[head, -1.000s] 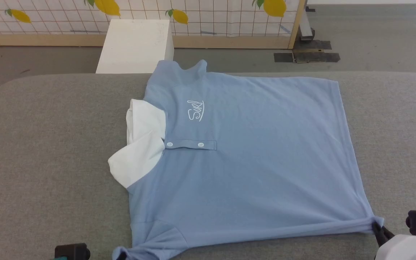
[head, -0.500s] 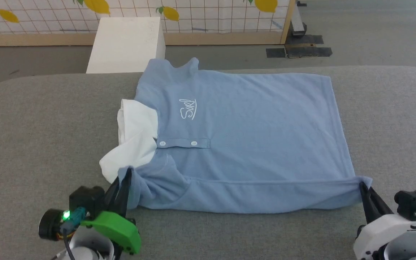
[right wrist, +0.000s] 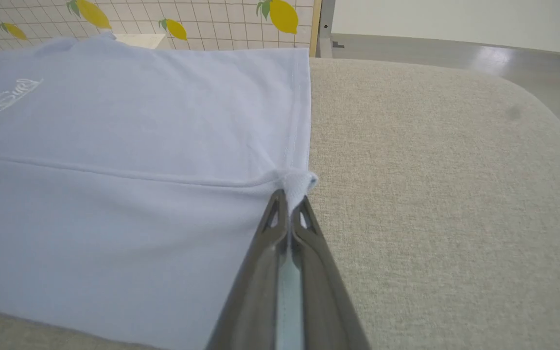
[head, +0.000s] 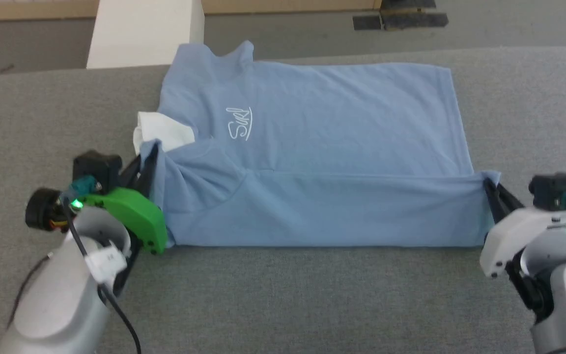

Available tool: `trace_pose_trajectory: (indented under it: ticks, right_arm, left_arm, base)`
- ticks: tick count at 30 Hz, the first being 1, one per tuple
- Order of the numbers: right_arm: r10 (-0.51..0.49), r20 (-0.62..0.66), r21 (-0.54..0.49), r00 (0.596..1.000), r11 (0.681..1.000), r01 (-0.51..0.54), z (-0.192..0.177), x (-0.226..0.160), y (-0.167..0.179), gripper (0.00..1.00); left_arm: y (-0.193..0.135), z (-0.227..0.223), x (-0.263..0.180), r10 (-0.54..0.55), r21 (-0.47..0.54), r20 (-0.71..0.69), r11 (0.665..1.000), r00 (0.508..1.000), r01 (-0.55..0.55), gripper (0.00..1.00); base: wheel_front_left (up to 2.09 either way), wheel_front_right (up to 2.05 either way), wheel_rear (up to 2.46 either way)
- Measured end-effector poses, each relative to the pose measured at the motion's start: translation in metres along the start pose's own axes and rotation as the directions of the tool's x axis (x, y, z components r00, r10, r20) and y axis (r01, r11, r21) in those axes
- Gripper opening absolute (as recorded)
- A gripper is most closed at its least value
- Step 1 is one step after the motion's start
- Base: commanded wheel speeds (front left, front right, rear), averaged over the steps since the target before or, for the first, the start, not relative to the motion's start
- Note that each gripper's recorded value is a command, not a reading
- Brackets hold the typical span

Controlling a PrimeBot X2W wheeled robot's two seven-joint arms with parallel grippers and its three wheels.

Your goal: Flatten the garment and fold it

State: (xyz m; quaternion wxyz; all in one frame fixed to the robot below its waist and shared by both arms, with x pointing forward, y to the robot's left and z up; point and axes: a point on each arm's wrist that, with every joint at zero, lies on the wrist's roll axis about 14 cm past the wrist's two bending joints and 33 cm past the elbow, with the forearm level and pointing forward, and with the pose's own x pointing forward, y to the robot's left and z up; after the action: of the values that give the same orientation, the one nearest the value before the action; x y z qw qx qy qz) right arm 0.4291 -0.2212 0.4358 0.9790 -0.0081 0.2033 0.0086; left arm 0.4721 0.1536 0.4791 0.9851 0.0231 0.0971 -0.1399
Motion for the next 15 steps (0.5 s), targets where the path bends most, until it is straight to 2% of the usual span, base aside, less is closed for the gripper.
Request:
trace_pose_trajectory:
  ticks: [4, 7, 12, 15]
  right_arm:
    - [0.003, -0.067, -0.018, 0.998, 1.0, -0.005, -0.005, 0.021, -0.003, 0.0]
    - [0.008, -0.153, -0.017, 0.988, 1.0, -0.011, -0.017, 0.035, -0.005, 0.0]
    - [0.021, -0.334, 0.012, 0.942, 1.0, -0.018, -0.046, 0.049, -0.006, 0.0]
    - [0.033, -0.404, 0.039, 0.914, 0.999, -0.019, -0.05, 0.054, -0.005, 0.0]
  left_arm:
    - [0.011, -0.021, 0.019, -0.002, -0.004, -0.111, 1.0, 0.994, 0.001, 0.0]
    - [0.016, -0.049, 0.027, -0.014, -0.029, -0.241, 1.0, 0.97, 0.008, 0.0]
    - [0.017, -0.097, 0.025, -0.051, -0.113, -0.458, 0.994, 0.888, -0.001, 0.0]
    - [0.016, -0.103, 0.024, -0.082, -0.181, -0.516, 0.983, 0.853, -0.015, 0.0]
  base:
    - [0.0, 0.0, 0.0]
    - [0.0, 0.0, 0.0]
    - [0.0, 0.0, 0.0]
    - [0.0, 0.0, 0.0]
